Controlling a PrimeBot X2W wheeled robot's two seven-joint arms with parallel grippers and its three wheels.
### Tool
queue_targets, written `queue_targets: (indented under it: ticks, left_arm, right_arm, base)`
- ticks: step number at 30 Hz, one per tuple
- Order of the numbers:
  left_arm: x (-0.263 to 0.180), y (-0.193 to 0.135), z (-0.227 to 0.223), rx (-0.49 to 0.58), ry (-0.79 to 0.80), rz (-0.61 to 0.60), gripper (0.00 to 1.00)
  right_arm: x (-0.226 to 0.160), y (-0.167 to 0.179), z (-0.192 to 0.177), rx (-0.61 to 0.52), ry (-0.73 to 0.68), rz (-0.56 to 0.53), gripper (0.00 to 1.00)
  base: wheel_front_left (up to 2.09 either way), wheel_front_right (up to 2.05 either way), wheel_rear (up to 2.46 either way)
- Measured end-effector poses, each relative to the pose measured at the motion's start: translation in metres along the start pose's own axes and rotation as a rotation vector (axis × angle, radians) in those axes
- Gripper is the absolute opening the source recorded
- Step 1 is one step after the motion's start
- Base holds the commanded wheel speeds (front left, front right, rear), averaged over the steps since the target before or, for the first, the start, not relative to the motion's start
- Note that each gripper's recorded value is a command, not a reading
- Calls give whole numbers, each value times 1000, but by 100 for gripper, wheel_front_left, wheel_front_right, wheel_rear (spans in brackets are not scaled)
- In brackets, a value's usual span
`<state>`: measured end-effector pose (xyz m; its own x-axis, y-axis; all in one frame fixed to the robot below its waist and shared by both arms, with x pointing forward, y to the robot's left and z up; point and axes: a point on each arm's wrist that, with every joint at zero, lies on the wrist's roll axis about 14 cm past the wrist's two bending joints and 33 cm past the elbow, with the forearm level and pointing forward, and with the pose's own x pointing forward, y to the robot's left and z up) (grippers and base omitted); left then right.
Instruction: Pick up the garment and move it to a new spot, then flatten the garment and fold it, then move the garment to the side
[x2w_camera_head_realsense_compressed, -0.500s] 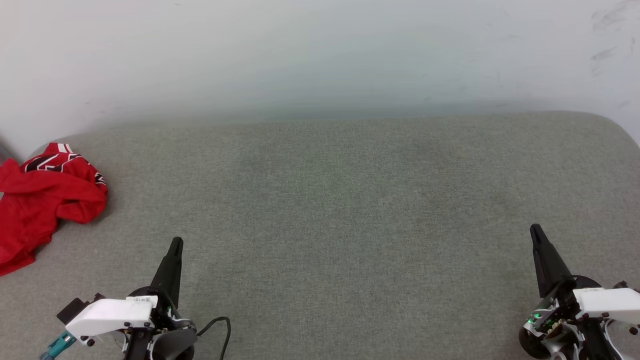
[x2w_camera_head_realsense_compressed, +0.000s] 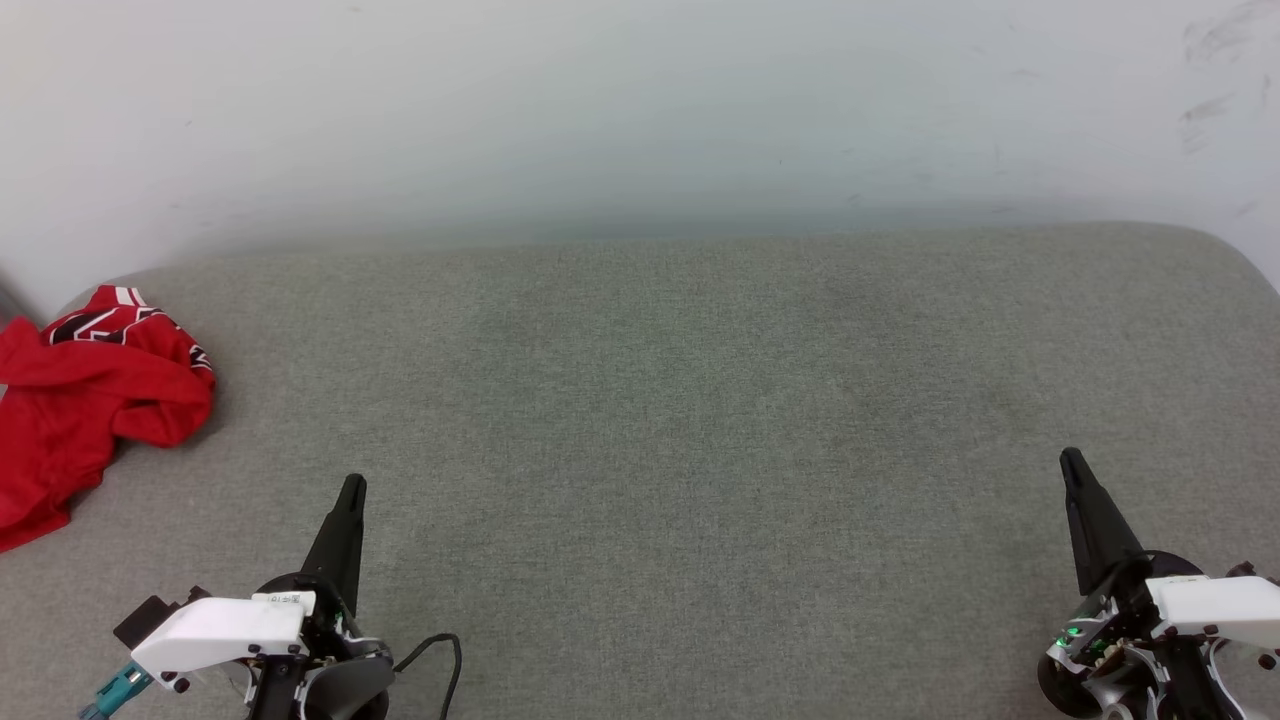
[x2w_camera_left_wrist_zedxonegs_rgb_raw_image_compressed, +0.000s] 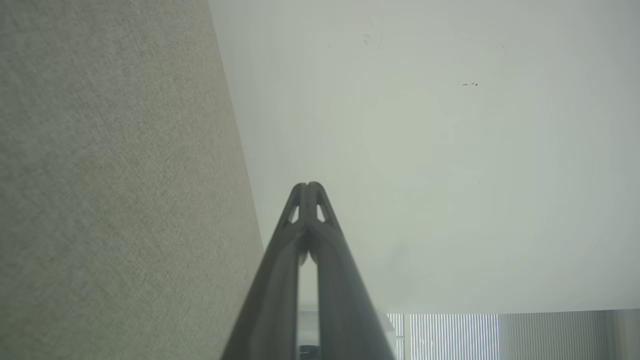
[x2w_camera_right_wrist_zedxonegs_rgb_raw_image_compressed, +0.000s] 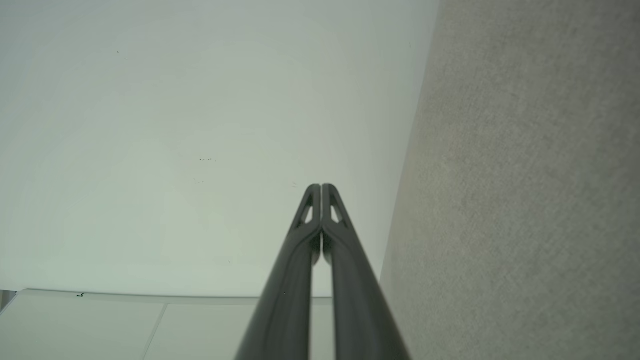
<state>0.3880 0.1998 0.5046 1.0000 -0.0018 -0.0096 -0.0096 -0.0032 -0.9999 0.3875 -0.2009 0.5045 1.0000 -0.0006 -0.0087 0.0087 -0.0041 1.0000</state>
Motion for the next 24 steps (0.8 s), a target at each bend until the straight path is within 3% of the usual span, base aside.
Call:
queue_targets:
  ticks: [24]
  left_arm:
    - [0, 0, 0, 0, 0, 0, 0]
  right_arm:
    - [0, 0, 0, 0, 0, 0, 0]
  base:
    - [0, 0, 0]
